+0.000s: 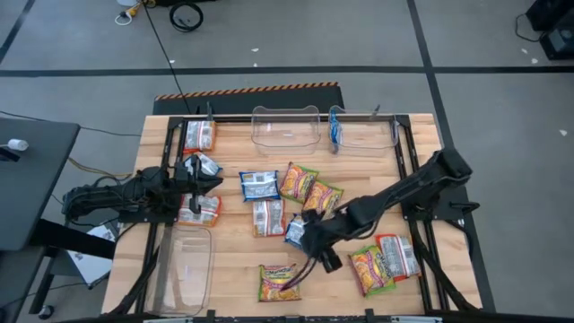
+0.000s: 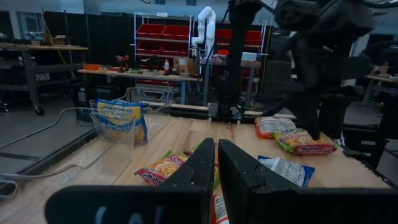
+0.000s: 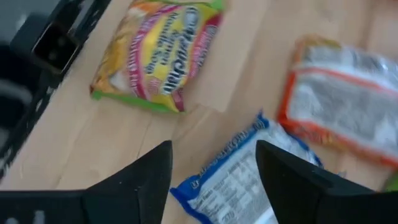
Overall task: Sort Maruchan noodles
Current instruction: Put the blue noodle pack into the top right transparent bin
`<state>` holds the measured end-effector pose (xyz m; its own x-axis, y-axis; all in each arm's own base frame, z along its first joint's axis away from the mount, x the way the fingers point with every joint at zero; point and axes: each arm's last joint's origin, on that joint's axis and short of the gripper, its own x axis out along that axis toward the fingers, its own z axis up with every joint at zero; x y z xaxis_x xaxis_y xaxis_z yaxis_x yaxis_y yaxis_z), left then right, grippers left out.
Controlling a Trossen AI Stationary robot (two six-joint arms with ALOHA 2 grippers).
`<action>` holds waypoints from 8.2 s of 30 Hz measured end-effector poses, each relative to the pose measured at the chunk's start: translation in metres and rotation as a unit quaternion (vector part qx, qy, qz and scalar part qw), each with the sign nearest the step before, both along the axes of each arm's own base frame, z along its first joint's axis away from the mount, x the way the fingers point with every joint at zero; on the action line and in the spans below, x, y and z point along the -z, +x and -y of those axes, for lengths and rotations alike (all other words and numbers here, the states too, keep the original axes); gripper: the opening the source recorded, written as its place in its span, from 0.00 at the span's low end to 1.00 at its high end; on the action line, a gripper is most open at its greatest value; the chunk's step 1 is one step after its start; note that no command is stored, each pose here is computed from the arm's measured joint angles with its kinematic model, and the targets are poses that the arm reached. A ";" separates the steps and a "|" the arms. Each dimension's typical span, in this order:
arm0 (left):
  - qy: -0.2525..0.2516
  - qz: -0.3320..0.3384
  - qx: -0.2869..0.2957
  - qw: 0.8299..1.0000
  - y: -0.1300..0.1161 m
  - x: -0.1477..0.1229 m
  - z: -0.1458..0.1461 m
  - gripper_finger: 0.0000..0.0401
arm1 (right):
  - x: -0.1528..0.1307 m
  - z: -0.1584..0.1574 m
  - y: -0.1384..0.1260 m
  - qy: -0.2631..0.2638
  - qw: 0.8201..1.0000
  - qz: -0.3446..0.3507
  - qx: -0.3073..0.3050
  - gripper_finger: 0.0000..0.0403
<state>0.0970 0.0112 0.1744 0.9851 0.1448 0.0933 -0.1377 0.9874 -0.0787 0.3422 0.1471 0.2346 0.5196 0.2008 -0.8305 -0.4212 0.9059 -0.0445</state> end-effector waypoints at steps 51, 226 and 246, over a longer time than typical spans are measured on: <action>0.000 0.000 0.000 1.000 0.000 0.000 0.000 0.07 | 0.068 0.021 0.026 -0.154 0.969 -0.048 -0.186 0.04; 0.013 -0.158 0.021 0.987 0.017 0.027 -0.001 0.07 | 0.097 0.144 0.131 -0.150 0.965 0.025 0.212 0.32; 0.012 -0.158 0.021 0.987 0.017 0.027 -0.001 0.07 | 0.003 0.187 0.107 0.171 0.898 0.059 0.401 0.01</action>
